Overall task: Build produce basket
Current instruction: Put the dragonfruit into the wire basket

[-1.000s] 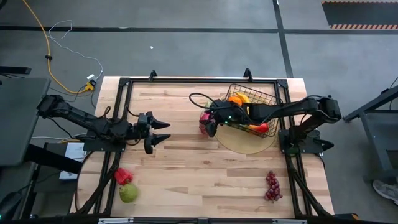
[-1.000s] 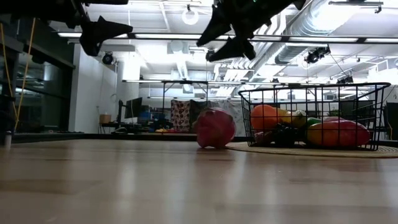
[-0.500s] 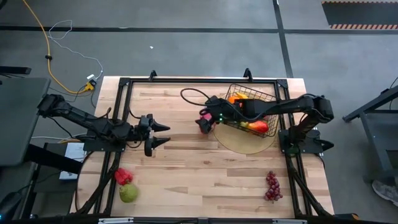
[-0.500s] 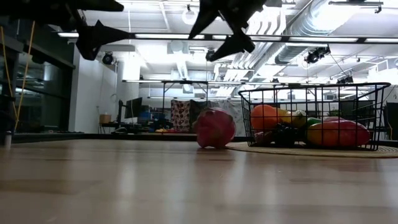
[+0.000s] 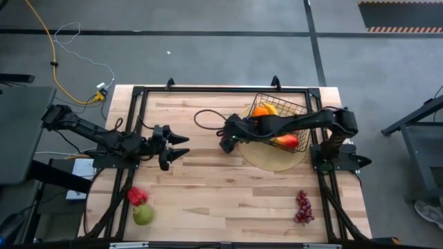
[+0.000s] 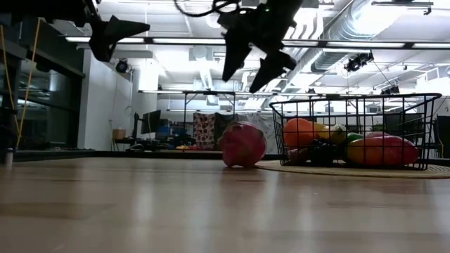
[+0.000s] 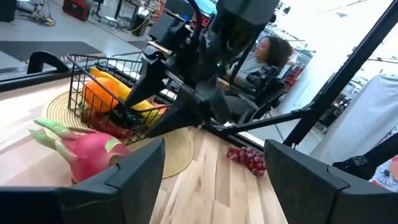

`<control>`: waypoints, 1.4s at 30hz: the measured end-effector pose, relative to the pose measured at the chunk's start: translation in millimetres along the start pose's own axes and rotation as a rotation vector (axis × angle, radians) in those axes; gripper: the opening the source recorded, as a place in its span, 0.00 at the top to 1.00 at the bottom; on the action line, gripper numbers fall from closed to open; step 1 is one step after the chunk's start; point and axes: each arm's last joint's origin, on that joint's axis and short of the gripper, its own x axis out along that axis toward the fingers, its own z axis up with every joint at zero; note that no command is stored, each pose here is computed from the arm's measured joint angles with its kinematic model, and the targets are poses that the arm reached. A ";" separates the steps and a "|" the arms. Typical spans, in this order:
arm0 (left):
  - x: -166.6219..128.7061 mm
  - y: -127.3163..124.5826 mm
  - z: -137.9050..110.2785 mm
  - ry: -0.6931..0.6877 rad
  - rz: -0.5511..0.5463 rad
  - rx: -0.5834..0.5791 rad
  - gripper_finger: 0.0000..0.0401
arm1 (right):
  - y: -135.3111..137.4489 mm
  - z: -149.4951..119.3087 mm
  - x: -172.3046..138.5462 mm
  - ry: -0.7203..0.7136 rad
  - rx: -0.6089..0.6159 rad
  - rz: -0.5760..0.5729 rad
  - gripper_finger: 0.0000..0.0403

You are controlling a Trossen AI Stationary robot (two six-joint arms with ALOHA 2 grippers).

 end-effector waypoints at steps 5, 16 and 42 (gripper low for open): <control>0.0 1.6 -1.5 0.006 0.029 0.023 0.35 | 12.1 0.7 25.3 0.076 -0.066 -0.066 0.08; -0.1 2.1 -1.4 -0.001 0.047 0.029 0.35 | 15.2 -5.3 62.7 0.130 -0.173 -0.221 0.08; 0.0 2.2 -1.3 -0.003 0.049 0.030 0.35 | 3.0 -9.4 107.3 0.180 -0.047 -0.279 0.08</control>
